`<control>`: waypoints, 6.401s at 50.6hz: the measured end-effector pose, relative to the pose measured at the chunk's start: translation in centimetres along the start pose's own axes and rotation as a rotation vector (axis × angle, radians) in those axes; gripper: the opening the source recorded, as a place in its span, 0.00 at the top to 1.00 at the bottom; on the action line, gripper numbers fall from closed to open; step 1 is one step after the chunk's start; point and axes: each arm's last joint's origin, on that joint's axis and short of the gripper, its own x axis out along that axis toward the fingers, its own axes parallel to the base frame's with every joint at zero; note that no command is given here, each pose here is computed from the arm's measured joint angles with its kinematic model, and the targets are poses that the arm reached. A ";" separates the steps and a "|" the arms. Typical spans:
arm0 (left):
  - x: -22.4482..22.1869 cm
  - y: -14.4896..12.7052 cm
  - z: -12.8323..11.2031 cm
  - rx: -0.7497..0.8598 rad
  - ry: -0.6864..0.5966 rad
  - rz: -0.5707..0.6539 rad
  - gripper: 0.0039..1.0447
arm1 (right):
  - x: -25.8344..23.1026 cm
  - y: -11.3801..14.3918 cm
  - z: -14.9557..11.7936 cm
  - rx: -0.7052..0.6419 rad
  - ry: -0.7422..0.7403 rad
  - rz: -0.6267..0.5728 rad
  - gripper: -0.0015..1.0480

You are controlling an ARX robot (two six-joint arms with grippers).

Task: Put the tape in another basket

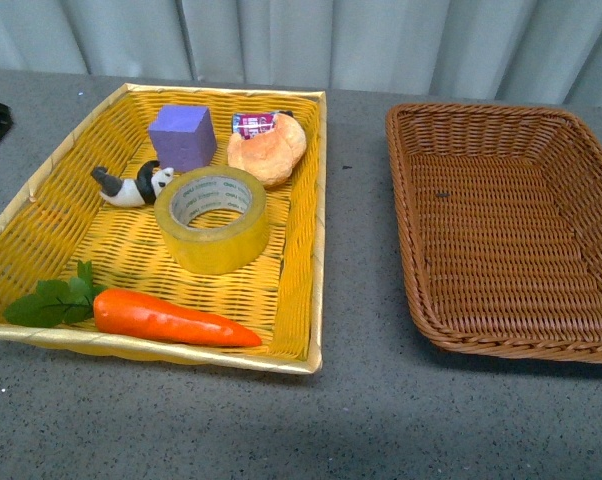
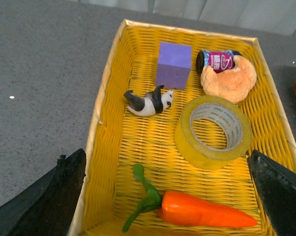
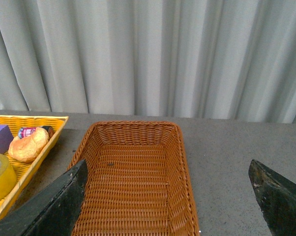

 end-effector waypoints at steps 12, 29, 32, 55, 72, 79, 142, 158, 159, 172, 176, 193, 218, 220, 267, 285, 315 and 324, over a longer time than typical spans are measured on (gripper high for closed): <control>5.2 -0.9 -0.2 0.004 0.158 -0.016 0.06 | 0.0 0.0 0.0 0.000 0.000 0.000 0.09; 11.4 -3.3 -0.9 0.024 0.319 -0.033 0.06 | 0.0 0.0 0.0 0.000 0.000 0.000 0.09; 12.0 -3.7 -1.1 0.035 0.333 -0.040 0.06 | 0.0 0.0 0.0 0.000 0.000 0.000 0.09; 17.0 -5.2 -1.9 0.035 0.429 -0.002 0.06 | 0.0 0.0 0.0 0.000 0.000 0.000 0.09; 18.4 -5.8 -2.4 0.016 0.475 0.031 0.42 | 0.0 0.0 0.0 0.000 0.000 0.000 0.09; 18.4 -5.6 -2.3 -0.019 0.482 0.025 0.68 | 0.0 0.0 0.0 0.000 0.000 0.000 0.09; 13.3 -19.6 6.3 0.745 0.063 -0.704 0.86 | 0.0 0.0 0.0 0.000 0.000 0.000 0.09; 13.1 -20.1 6.5 0.751 0.051 -0.724 0.86 | 0.0 0.0 0.0 0.000 0.000 0.000 0.09; 13.1 -20.1 6.5 0.751 0.051 -0.724 0.86 | 0.0 0.0 0.0 0.000 0.000 0.000 0.09; 13.1 -20.1 6.5 0.755 0.050 -0.723 0.86 | 0.0 0.0 0.0 0.000 0.000 0.000 0.09; 13.1 -20.1 6.5 0.758 0.049 -0.724 0.86 | 0.0 0.0 0.0 0.000 0.000 0.000 0.09; 13.1 -20.1 6.5 0.761 0.047 -0.724 0.86 | 4.3 0.1 1.9 -0.306 0.342 0.239 0.09; 13.1 -20.1 6.5 0.761 0.047 -0.724 0.86 | 15.9 1.6 3.2 -0.304 0.492 0.328 0.09; 13.1 -20.1 6.5 0.761 0.047 -0.724 0.86 | 16.5 1.8 3.1 -0.296 0.501 0.335 0.09; 13.1 -20.1 6.5 0.764 0.046 -0.723 0.86 | 23.4 6.1 0.6 -0.150 0.656 0.365 0.39; 13.0 -20.2 6.5 0.749 0.049 -0.730 0.87 | 23.4 6.6 0.5 -0.111 0.674 0.364 0.85; 13.3 -14.1 8.0 0.547 -0.016 -0.364 0.05 | 26.3 2.9 -4.7 -0.116 0.839 0.139 0.85; 14.1 -11.2 7.5 0.442 0.002 -0.219 0.06 | 26.4 2.5 -6.6 -0.083 0.889 0.097 0.85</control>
